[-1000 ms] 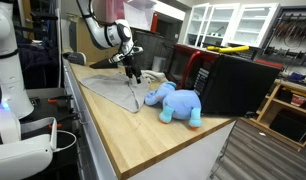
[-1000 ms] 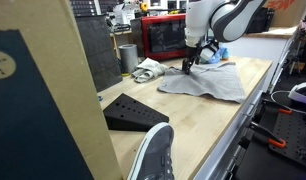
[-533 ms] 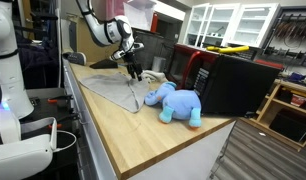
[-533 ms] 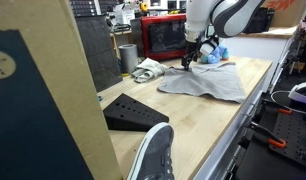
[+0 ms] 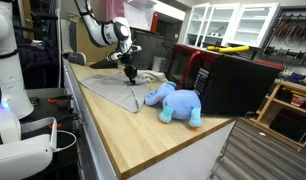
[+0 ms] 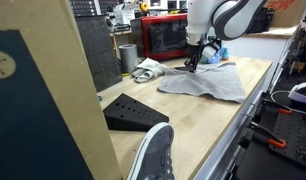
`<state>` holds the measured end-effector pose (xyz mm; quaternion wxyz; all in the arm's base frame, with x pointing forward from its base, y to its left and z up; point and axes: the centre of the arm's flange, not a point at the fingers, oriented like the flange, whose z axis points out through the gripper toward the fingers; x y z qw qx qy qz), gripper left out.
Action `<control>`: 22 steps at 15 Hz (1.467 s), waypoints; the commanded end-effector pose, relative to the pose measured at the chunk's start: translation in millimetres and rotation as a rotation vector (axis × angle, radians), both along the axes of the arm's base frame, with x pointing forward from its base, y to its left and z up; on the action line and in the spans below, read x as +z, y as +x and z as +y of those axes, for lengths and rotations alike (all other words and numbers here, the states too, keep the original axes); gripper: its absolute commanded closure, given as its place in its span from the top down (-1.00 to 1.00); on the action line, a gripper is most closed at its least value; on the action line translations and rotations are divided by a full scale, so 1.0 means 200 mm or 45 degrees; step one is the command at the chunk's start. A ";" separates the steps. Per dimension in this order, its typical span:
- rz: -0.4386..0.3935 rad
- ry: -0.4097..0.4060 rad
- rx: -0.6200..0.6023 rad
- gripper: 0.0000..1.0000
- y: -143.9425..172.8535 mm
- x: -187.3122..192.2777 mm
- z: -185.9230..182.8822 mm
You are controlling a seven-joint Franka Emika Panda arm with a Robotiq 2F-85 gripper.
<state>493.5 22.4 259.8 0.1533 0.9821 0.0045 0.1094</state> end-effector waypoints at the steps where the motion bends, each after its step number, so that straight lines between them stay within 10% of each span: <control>1: 0.066 0.061 -0.013 -1.00 -0.04 0.05 0.01; 7: 0.047 0.128 0.027 -0.99 -0.01 0.12 0.00; 22: -0.217 -0.309 0.914 -0.99 0.11 0.34 0.08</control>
